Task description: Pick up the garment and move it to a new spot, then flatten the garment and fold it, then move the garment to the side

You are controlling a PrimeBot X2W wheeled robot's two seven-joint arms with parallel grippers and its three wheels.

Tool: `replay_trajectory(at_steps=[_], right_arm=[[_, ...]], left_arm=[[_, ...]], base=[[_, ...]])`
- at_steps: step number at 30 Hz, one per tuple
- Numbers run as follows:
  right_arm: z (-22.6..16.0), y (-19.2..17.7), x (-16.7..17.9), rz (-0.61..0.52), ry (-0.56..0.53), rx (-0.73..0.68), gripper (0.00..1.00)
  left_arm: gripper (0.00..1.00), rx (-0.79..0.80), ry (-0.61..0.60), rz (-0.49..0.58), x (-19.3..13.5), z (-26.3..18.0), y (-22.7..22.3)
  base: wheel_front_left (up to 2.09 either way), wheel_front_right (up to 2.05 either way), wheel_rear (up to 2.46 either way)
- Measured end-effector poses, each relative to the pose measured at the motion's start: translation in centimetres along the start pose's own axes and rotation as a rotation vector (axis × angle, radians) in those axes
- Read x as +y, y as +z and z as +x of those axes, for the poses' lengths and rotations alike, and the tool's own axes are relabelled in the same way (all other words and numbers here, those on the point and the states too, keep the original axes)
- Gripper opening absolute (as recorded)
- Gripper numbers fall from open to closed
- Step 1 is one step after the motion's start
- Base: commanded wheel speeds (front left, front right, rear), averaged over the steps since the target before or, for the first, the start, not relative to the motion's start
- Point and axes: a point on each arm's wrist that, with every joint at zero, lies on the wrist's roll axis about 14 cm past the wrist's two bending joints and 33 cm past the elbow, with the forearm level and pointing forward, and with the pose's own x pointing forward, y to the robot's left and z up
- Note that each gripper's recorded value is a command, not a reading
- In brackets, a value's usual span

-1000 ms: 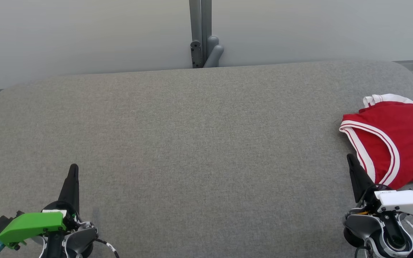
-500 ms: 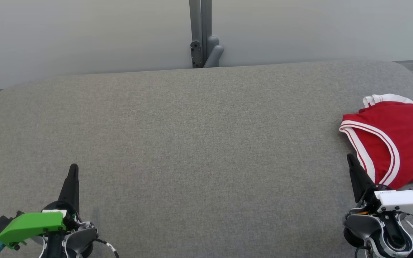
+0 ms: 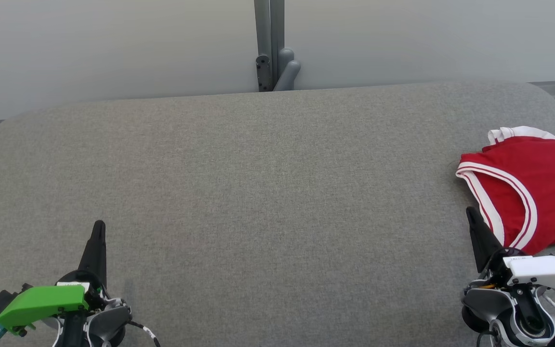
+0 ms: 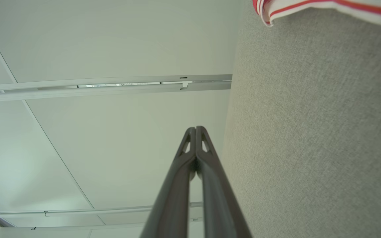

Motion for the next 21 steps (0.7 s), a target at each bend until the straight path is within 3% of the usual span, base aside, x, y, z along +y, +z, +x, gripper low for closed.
replay_trajectory(at_steps=[21], right_arm=[[0.00,0.00,0.00,0.000,0.000,0.000,0.00]], left_arm=[[0.00,0.000,0.000,0.000,0.00,0.00,0.00]], base=[[0.00,0.00,0.00]])
